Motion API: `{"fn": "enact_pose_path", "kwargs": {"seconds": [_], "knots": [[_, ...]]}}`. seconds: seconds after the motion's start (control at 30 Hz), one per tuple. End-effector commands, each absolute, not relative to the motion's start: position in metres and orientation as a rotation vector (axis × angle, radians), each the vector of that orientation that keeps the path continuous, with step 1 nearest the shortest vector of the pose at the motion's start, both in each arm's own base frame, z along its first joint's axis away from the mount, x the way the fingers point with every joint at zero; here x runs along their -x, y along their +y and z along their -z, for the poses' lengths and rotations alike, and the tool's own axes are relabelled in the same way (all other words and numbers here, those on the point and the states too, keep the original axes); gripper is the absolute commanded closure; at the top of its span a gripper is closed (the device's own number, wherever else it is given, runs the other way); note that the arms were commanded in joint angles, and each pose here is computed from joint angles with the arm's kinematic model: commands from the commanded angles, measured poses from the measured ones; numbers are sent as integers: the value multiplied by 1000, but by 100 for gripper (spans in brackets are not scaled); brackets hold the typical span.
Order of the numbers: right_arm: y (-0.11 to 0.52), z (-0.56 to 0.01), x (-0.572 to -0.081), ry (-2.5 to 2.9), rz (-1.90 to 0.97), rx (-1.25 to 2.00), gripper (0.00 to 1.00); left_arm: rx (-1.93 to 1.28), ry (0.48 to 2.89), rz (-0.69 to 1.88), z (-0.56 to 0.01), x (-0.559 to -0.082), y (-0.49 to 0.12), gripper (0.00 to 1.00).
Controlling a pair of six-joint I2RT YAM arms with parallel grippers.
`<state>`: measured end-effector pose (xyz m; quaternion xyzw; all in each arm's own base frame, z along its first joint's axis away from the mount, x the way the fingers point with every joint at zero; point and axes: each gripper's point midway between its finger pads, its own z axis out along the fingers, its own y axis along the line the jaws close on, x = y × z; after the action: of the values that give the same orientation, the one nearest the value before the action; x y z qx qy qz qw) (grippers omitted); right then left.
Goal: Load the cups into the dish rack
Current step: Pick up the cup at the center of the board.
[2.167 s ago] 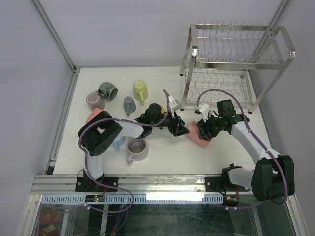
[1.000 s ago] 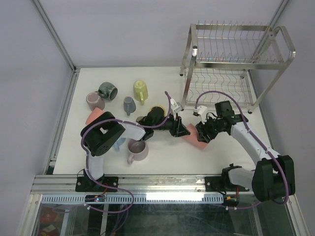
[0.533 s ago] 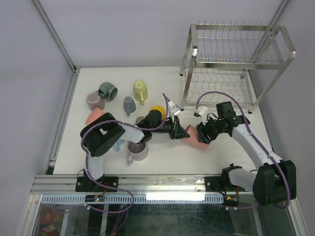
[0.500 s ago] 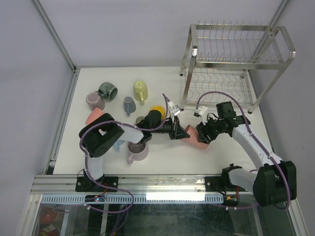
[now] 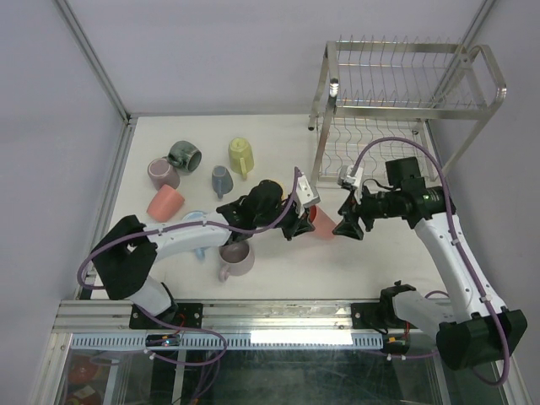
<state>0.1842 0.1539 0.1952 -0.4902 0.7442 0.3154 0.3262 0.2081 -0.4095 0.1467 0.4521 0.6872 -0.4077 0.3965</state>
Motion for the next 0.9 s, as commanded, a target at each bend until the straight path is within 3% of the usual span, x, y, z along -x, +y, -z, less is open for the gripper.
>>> {"fn": "enact_pose_path", "kwargs": {"seconds": [0.0, 0.13, 0.7, 0.87], "knots": [[162, -226, -166, 1760, -877, 1410, 34, -1322, 1669, 761, -170, -212, -391, 100], [165, -223, -171, 1624, -846, 1521, 27, -1449, 1594, 707, -181, -199, -390, 100], [178, -196, -188, 1487, -901, 1481, 23, -1790, 1444, 549, -161, -187, -381, 100], [176, -194, -194, 1534, -886, 1448, 23, -1811, 1440, 563, -157, -188, -388, 83]]}}
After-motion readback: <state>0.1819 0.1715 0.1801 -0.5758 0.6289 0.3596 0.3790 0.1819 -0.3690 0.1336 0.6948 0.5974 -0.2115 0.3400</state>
